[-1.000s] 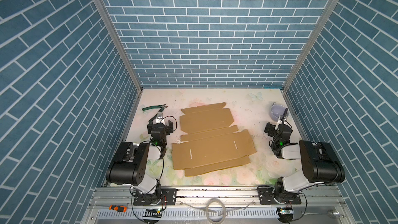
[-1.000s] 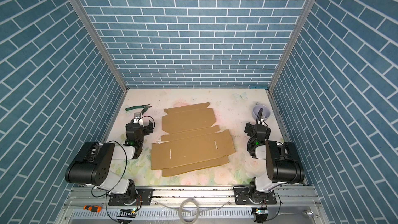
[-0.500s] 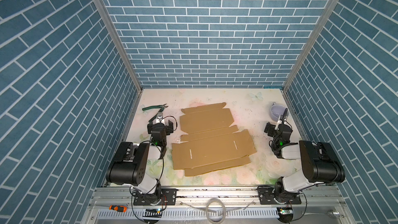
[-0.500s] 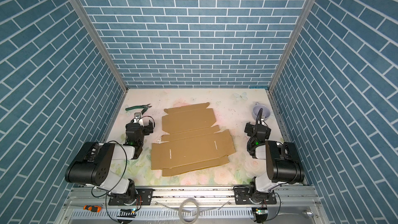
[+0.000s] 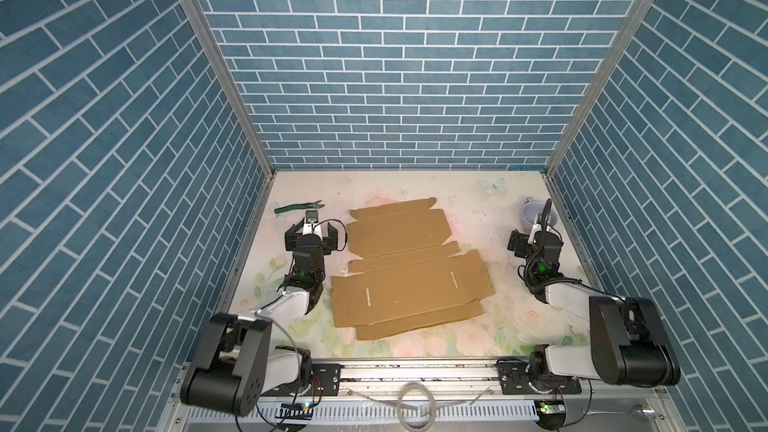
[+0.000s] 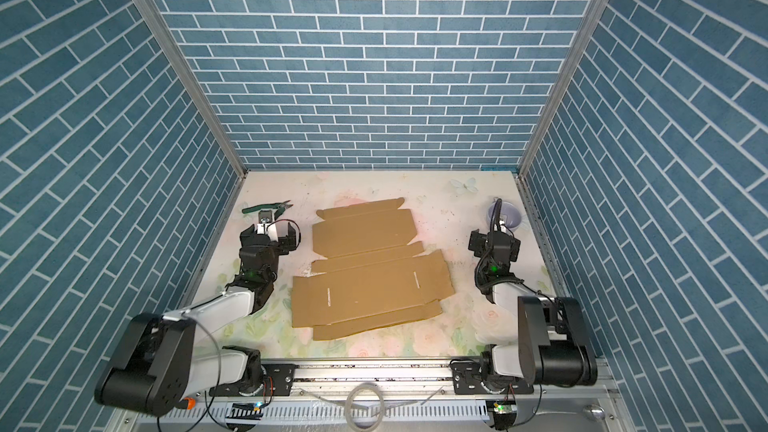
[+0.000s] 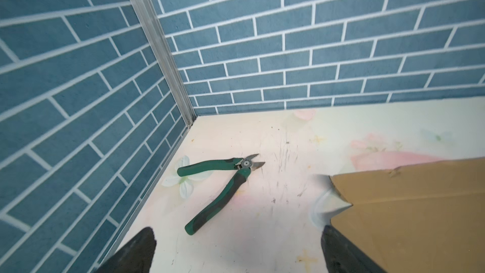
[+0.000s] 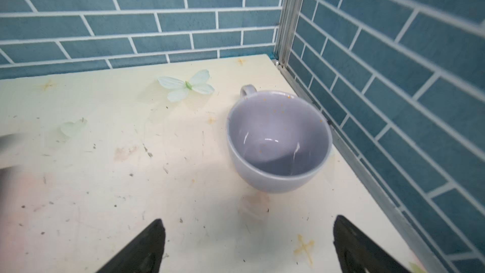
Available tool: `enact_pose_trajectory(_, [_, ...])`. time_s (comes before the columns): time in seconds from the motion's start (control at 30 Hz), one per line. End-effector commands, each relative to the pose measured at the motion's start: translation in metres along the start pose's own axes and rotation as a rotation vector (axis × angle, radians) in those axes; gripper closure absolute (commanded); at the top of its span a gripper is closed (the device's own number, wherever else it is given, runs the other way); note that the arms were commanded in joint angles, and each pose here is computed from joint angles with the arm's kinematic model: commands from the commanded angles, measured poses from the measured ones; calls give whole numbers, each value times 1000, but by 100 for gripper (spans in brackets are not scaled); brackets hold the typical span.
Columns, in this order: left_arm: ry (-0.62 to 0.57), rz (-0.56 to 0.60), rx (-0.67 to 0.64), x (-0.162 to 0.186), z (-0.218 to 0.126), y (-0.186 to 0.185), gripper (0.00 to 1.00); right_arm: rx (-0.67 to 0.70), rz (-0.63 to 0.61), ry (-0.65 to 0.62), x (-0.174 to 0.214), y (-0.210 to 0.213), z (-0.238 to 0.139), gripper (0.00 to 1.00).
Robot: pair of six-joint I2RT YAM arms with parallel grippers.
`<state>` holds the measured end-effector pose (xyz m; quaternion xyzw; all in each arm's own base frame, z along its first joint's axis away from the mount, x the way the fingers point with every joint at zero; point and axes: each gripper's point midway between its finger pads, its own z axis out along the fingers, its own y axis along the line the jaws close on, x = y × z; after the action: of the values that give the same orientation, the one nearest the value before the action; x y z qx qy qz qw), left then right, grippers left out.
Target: Fold the paper box
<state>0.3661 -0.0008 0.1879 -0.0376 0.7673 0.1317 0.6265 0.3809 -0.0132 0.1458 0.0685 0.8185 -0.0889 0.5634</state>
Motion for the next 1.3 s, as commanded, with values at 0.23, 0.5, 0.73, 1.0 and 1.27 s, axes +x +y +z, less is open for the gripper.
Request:
enact_pose_trajectory(0.23, [340, -385, -59, -7, -44, 25, 0, -286, 328, 347, -2, 54, -63, 7])
enact_pose_trajectory(0.5, [716, -462, 240, 30, -65, -19, 12, -320, 409, 697, 58, 67, -96, 22])
enact_pose_trajectory(0.73, [925, -340, 138, 92, -111, -16, 13, -353, 412, 872, 99, 72, -119, 21])
enact_pose_trajectory(1.0, [1001, -347, 189, 134, -133, -42, 13, -465, 484, 960, 123, 101, -110, 25])
enact_pose_trajectory(1.27, [1048, -358, 261, 165, -140, -76, 20, -520, 460, 995, 137, 113, -105, 36])
